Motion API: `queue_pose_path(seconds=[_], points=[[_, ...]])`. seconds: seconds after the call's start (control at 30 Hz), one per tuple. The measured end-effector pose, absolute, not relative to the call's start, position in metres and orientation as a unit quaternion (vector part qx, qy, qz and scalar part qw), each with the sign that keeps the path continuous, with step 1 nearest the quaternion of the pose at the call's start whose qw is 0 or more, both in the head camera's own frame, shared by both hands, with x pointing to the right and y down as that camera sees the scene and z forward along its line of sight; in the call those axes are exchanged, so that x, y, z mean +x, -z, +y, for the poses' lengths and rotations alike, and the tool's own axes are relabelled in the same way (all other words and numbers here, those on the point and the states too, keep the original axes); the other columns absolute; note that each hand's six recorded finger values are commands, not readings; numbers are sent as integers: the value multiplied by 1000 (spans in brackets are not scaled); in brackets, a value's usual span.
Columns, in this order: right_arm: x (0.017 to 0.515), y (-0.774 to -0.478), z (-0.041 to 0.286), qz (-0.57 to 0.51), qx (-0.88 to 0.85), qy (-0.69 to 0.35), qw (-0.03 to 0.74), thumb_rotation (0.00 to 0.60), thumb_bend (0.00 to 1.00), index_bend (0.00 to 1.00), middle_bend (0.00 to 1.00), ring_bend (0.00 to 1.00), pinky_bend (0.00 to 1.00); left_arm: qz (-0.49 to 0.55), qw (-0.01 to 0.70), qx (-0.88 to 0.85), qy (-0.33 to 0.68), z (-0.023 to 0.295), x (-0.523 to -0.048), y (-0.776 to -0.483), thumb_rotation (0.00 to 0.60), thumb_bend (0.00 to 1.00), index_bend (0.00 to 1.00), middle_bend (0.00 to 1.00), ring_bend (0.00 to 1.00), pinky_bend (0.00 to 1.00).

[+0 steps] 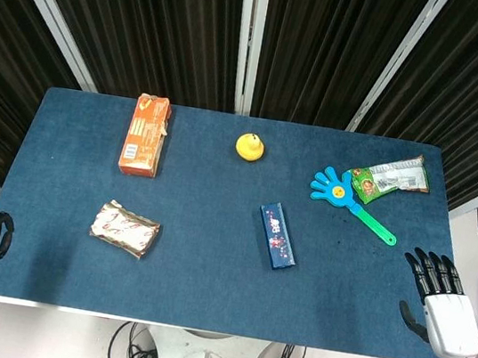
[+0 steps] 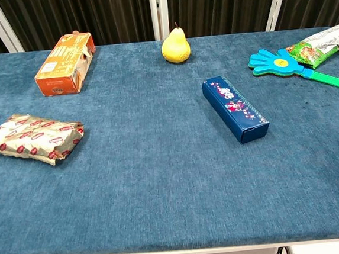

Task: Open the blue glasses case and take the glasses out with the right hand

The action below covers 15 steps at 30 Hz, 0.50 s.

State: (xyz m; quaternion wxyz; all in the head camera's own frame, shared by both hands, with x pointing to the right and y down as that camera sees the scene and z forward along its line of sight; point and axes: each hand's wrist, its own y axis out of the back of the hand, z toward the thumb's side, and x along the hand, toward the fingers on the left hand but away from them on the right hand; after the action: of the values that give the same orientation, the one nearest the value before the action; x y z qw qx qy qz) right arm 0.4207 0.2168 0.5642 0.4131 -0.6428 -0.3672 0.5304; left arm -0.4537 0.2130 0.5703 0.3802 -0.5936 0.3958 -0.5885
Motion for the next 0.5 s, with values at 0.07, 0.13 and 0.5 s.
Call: queue_pose_path(seconds=[0.07,0.13,0.5], points=[[421,-564,217,-367,-643,-531,413,600,308,0,39,0,0,396,380,-594,588,213,-454,-570,600,358,698,710,554,574],[421,-564,217,-367,-643,-531,413,600,308,0,39,0,0,396,380,-594,588,213,-454,-570,600,358,698,710,554,574],[414,-564,207,-361,-646,-525,421,600,310,0,43,0,0,395,381,-593,589,213,-454,-570,600,358,698,710,554,574]])
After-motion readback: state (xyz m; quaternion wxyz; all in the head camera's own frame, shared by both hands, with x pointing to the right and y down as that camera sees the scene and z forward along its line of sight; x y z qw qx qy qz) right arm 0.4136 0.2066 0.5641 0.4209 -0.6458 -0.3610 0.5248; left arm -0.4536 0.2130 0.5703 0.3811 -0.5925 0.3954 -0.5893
